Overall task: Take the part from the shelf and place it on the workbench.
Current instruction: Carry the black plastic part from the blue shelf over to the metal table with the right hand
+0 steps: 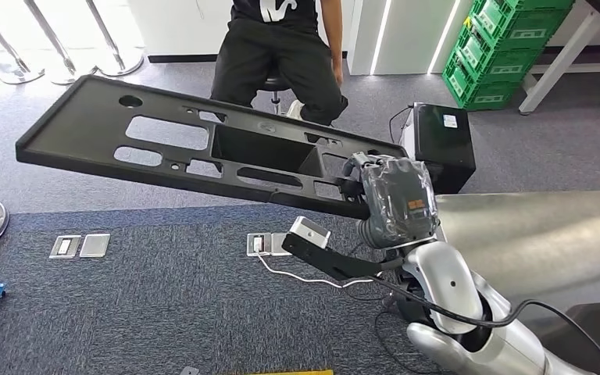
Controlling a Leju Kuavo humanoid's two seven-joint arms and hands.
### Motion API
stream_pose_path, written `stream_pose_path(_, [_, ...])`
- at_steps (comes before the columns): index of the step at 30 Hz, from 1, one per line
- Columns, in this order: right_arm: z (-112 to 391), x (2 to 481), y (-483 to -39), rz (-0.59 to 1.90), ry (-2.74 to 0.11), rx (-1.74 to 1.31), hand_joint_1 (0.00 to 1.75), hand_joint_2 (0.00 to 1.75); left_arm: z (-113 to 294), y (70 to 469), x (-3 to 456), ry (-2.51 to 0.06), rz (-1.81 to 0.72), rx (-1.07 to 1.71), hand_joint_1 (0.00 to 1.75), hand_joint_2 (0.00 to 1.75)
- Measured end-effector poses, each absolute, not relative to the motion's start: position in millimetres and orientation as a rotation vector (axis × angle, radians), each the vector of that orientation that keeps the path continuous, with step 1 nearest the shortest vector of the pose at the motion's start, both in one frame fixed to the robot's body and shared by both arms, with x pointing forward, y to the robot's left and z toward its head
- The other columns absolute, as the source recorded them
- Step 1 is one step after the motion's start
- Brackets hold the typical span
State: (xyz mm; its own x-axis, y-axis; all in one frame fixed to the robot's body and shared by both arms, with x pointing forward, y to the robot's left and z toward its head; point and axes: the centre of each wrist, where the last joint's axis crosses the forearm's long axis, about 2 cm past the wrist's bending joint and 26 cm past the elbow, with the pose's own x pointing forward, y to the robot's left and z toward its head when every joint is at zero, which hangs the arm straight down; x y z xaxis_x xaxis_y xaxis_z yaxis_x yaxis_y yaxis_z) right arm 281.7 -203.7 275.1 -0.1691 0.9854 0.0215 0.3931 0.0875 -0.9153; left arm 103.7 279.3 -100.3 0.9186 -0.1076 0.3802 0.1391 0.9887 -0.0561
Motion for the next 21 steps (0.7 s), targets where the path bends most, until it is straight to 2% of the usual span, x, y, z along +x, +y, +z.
stream_pose_path(21, [282.4, 284.2, -200.0, 1.059, -1.687, -1.379, 1.75, 1.75, -100.5, 279.3, 103.2, -0.396, -0.122, -0.08, 0.0, 1.75])
